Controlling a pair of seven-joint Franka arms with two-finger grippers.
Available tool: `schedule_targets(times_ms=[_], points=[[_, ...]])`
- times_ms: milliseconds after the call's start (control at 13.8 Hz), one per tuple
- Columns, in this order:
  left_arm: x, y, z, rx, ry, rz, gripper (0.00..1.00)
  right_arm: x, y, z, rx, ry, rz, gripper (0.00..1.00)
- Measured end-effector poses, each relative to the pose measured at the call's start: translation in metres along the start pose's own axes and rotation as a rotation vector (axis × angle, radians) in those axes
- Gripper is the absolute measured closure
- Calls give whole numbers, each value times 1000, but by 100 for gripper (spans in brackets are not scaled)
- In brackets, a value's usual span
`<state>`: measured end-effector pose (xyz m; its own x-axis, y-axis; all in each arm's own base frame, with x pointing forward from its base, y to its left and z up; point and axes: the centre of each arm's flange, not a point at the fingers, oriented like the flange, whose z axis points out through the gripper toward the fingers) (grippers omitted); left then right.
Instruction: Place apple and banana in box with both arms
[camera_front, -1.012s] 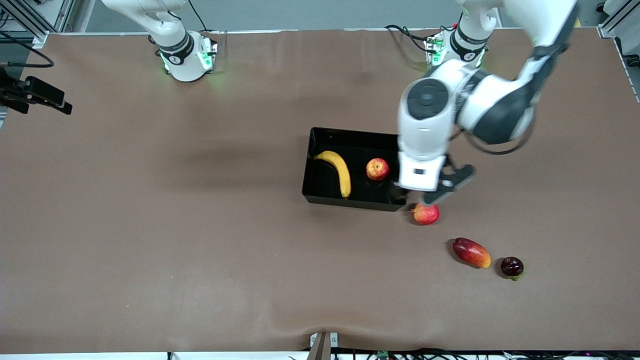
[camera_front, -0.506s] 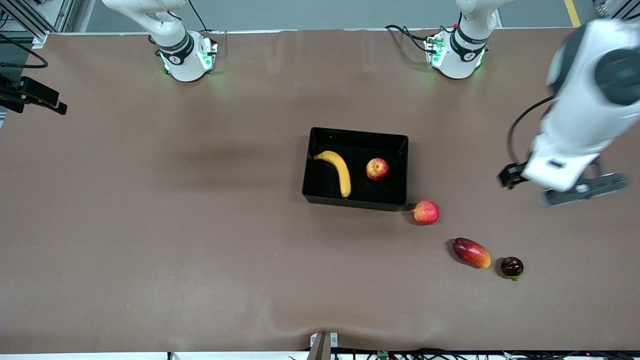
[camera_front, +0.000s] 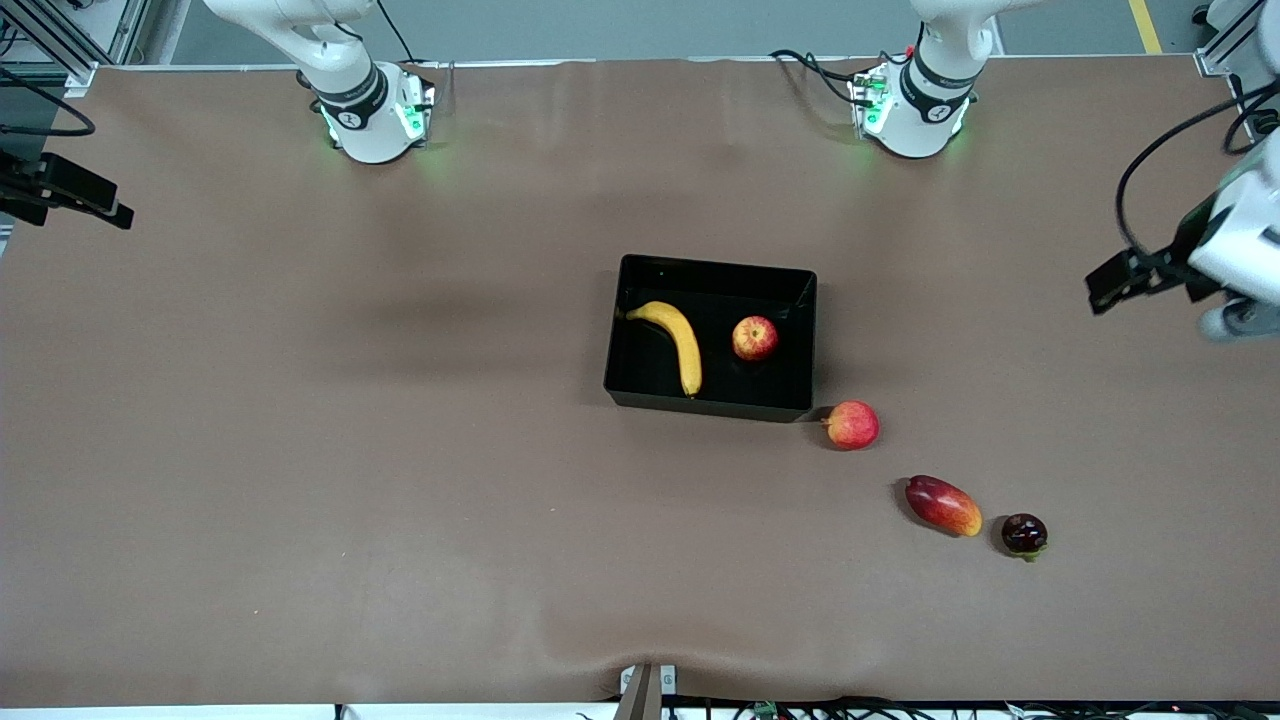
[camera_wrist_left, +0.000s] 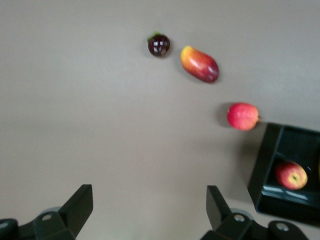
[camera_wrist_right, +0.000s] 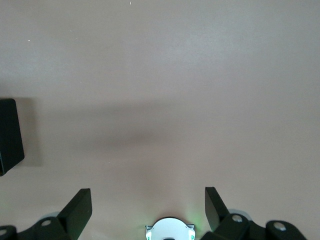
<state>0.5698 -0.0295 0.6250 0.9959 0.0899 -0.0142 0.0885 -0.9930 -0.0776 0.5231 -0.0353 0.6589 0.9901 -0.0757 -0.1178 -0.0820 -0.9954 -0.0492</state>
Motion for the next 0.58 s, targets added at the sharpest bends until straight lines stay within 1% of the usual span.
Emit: schedule_targets(times_ms=[145, 434, 578], points=[[-13, -15, -5, -21, -10, -11, 0, 0, 0, 0, 0, -1, 0, 0], [-33, -16, -11, -35, -24, -11, 0, 0, 0, 0, 0, -3, -1, 0], [-39, -17, -17, -40, -17, -12, 0, 0, 0, 0, 0, -3, -1, 0]])
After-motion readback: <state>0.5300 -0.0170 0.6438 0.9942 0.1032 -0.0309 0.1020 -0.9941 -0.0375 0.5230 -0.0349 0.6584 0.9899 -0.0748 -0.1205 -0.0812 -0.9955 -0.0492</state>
